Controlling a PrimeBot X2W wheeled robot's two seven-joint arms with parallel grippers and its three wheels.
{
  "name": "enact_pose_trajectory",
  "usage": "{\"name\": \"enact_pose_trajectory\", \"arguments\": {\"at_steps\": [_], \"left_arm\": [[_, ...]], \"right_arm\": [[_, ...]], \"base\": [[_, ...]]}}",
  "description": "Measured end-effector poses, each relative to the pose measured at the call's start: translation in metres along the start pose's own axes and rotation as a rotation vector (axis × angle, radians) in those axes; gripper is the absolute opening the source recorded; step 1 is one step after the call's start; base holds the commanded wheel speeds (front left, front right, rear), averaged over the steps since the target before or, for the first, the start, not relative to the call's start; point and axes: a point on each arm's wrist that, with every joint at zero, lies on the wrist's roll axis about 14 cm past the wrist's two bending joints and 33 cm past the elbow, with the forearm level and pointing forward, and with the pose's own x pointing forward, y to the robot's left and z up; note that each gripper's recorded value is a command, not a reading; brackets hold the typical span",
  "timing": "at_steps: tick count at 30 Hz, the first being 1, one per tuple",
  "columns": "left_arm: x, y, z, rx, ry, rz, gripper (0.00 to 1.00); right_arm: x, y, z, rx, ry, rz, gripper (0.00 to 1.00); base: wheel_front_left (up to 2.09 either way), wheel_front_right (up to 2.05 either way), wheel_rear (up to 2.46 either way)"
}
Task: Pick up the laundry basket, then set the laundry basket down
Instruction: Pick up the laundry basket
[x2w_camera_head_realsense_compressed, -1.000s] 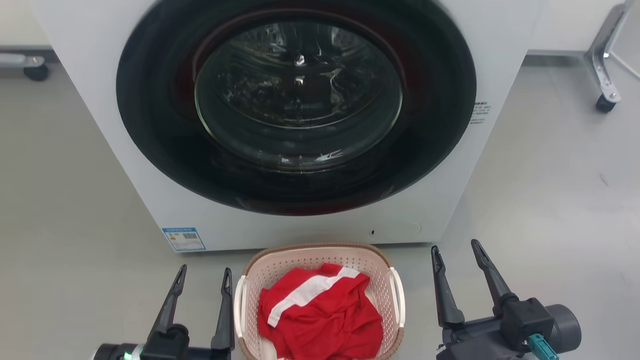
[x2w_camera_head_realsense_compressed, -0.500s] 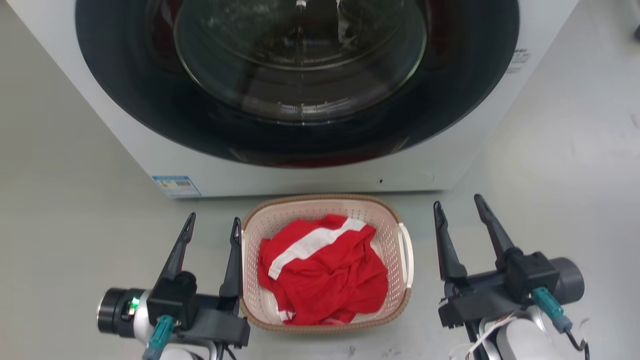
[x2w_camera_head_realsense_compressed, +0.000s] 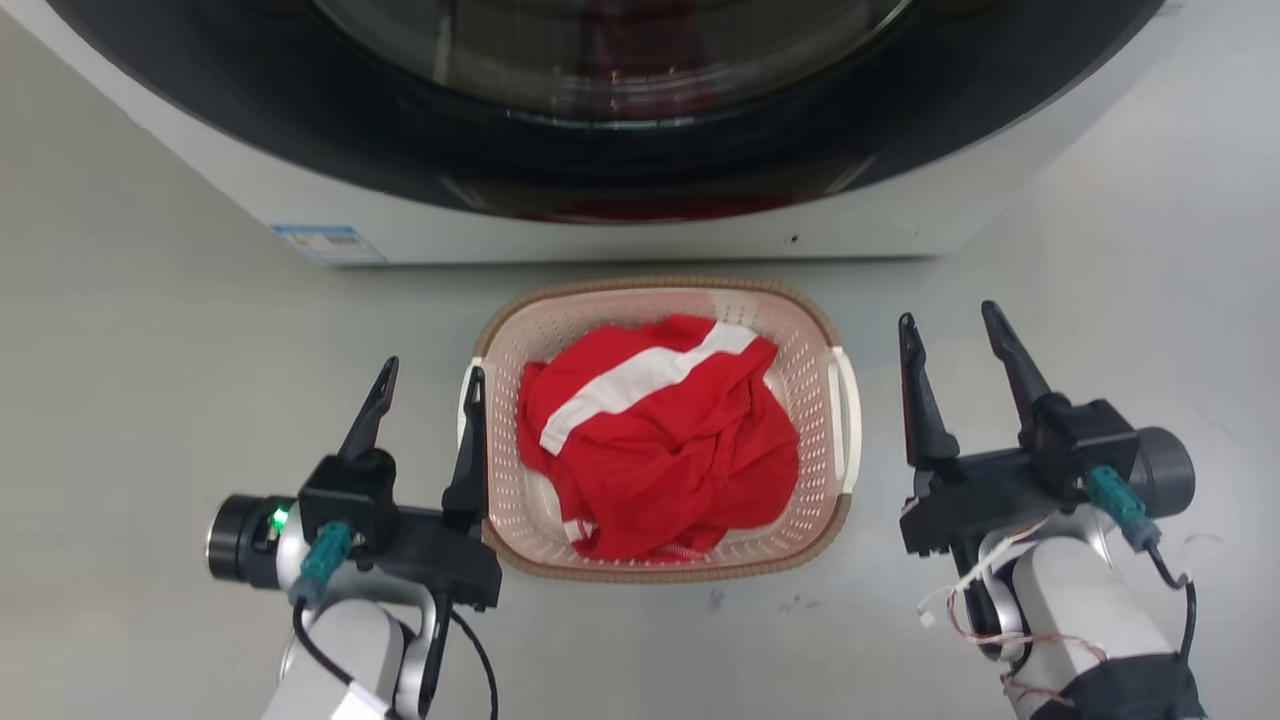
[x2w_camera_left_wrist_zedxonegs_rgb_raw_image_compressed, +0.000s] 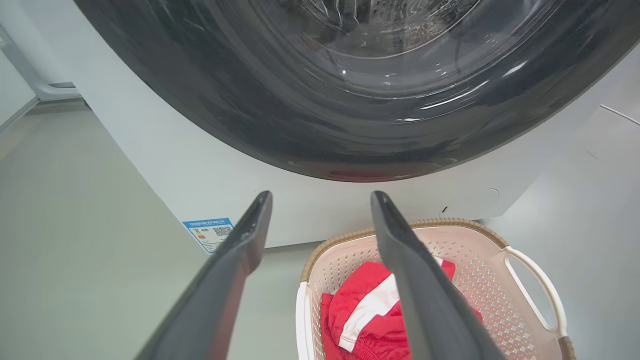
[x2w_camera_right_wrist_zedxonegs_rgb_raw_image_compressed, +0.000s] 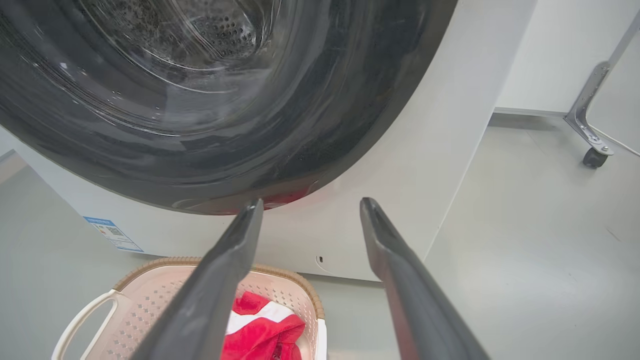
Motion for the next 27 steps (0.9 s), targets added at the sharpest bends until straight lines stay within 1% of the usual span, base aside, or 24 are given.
{"name": "enact_pose_trajectory", "arguments": {"at_steps": [8, 13, 17, 21, 27], "left_arm": [[0.033, 0.009, -0.033, -0.003, 0.085, 0.011, 1.00], [0.050, 0.015, -0.061, -0.022, 0.156, 0.023, 1.00], [0.053, 0.020, -0.090, -0.022, 0.234, 0.031, 1.00], [0.049, 0.025, -0.116, -0.027, 0.309, 0.044, 1.00], [0.039, 0.030, -0.143, -0.027, 0.397, 0.045, 1.00]], "right_arm": [[0.030, -0.005, -0.048, 0.017, 0.102, 0.001, 1.00], [0.044, -0.008, -0.086, 0.028, 0.198, -0.002, 1.00], [0.044, -0.011, -0.121, 0.036, 0.281, -0.010, 1.00], [0.036, -0.012, -0.153, 0.055, 0.369, -0.024, 1.00], [0.034, -0.010, -0.175, 0.072, 0.427, -0.024, 1.00]], "base": [[0.00, 0.00, 0.00], [0.00, 0.00, 0.00], [0.00, 0.00, 0.00], [0.00, 0.00, 0.00], [0.00, 0.00, 0.00]]}}
